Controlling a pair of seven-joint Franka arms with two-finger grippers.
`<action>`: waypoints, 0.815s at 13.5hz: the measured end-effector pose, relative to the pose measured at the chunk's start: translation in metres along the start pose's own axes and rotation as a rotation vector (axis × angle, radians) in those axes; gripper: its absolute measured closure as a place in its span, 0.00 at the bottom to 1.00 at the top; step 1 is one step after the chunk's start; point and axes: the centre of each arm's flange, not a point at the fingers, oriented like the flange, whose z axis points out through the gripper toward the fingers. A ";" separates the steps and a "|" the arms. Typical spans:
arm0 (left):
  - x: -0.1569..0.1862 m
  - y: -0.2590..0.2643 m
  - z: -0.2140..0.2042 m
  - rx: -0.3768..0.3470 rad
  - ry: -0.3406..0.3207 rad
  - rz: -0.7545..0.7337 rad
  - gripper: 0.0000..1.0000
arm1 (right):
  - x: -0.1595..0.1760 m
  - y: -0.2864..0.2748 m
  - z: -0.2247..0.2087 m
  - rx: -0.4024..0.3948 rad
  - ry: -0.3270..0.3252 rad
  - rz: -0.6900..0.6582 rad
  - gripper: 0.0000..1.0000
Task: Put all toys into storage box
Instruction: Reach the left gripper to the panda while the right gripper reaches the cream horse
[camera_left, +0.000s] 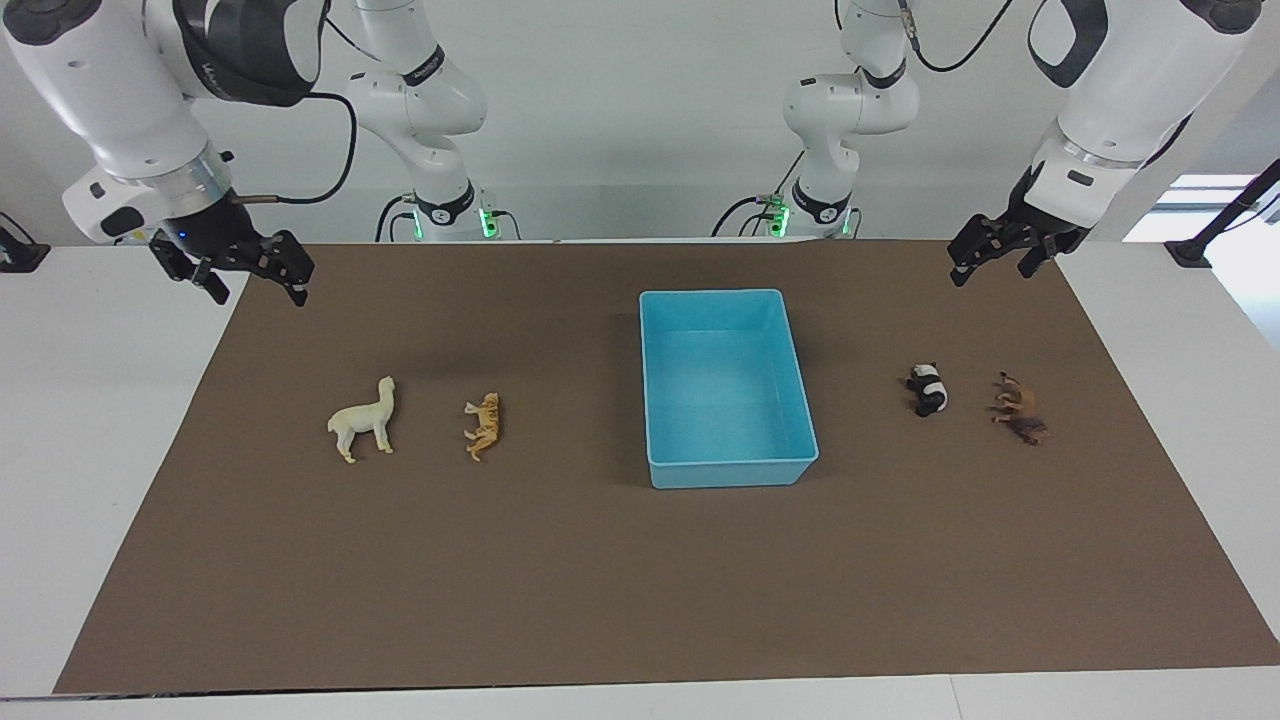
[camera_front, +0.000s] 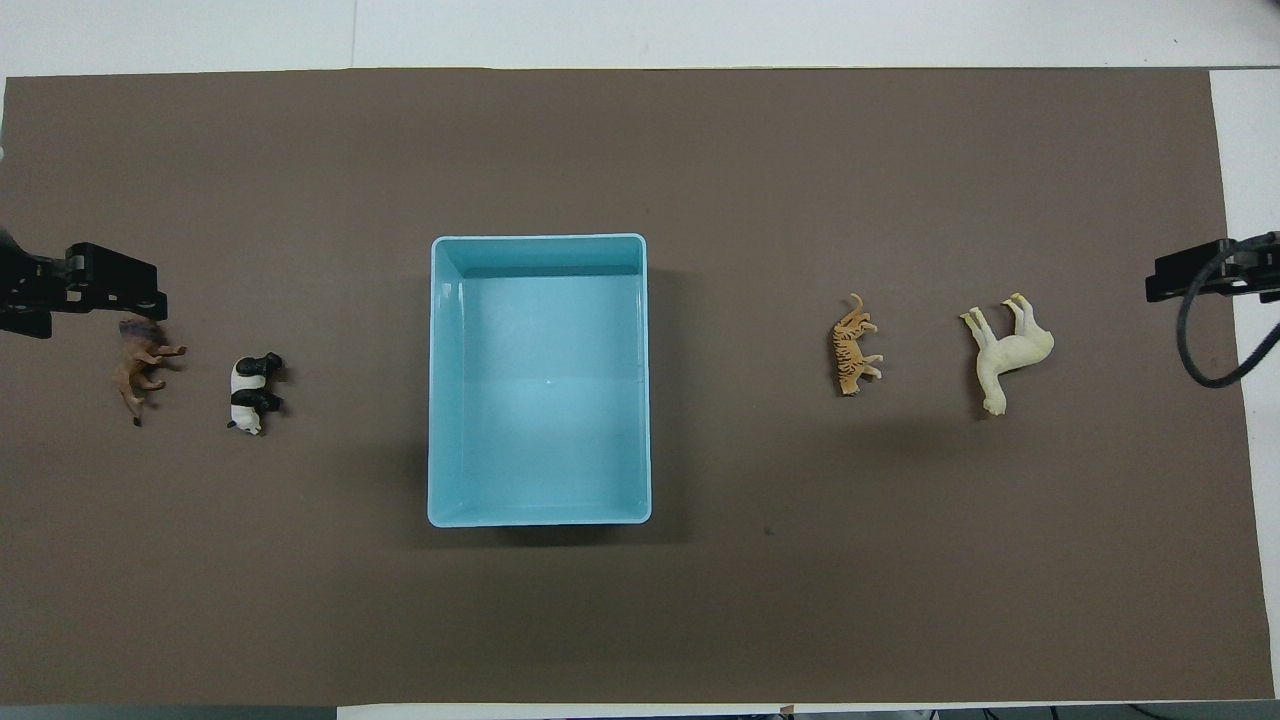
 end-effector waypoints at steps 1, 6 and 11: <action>0.002 -0.003 0.001 -0.002 0.016 -0.006 0.00 | 0.008 -0.008 0.018 0.000 0.005 -0.011 0.00; 0.021 -0.037 0.064 -0.010 0.144 -0.003 0.00 | 0.055 -0.029 0.109 -0.002 0.039 -0.047 0.00; 0.042 -0.067 0.169 0.000 0.135 0.057 0.00 | 0.063 -0.064 0.168 0.000 0.000 -0.088 0.00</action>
